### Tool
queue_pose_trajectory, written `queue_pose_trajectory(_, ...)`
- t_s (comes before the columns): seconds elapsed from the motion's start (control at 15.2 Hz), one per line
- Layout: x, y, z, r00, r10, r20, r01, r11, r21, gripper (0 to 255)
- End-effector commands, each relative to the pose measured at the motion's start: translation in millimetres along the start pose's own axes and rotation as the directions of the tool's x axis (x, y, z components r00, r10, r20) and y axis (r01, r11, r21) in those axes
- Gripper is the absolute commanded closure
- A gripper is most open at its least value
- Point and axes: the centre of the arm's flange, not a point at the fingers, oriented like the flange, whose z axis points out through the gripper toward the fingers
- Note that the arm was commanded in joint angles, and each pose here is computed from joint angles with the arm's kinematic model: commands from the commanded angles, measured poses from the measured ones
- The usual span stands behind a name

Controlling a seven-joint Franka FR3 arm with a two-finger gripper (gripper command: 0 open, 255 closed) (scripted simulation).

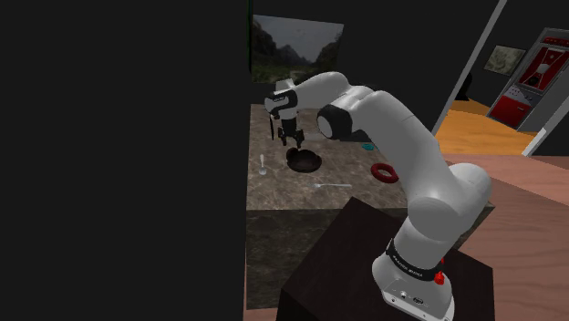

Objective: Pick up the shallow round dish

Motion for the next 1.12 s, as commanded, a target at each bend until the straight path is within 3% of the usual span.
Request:
queue_pose_trajectory(0.0, 1, 4, 11, 1.000, -0.005, 0.001, 0.005, 1.000, 0.000, 0)
queue_pose_trajectory(0.4, 2, 10, 34, 1.000, -0.005, 0.001, 0.005, 1.000, 0.000, 0)
queue_pose_trajectory(0.46, 2, 10, 35, 1.000, -0.005, 0.001, 0.005, 1.000, 0.000, 255)
queue_pose_trajectory(1.06, 2, 10, 34, 1.000, -0.005, 0.001, 0.005, 1.000, 0.000, 255)
